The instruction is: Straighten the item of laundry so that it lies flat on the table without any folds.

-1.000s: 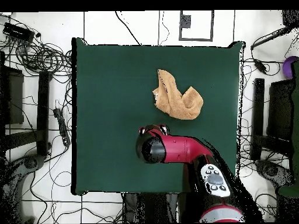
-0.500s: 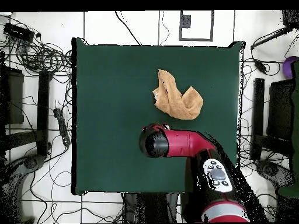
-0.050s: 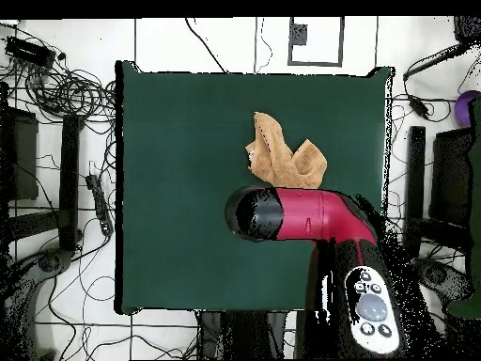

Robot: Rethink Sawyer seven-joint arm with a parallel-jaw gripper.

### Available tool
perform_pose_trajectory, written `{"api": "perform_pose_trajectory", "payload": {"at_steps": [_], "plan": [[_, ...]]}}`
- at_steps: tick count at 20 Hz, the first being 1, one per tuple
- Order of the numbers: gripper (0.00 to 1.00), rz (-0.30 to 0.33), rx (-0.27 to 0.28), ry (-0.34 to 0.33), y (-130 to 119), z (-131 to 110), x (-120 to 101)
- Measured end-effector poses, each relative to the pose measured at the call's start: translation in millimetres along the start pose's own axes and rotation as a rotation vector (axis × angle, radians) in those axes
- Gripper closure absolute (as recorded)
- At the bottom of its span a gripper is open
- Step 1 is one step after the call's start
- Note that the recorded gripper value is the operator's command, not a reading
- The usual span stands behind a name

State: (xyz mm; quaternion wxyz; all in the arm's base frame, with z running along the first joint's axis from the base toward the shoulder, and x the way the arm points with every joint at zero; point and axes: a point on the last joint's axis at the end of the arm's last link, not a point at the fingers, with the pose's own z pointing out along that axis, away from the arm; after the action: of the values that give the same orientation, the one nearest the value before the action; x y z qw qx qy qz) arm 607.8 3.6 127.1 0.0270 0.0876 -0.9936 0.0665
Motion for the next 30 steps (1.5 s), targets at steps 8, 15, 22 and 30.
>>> {"api": "perform_pose_trajectory", "payload": {"at_steps": [8,15,22,30], "plan": [[0.0,0.018,0.044,-0.141,-21,-24,-32],[0.0,0.021,0.036,-0.247,-14,6,-47],[0.0,0.018,0.007,-0.249,3,39,-46],[0.0,-0.003,-0.03,-0.201,36,66,-40]]}}
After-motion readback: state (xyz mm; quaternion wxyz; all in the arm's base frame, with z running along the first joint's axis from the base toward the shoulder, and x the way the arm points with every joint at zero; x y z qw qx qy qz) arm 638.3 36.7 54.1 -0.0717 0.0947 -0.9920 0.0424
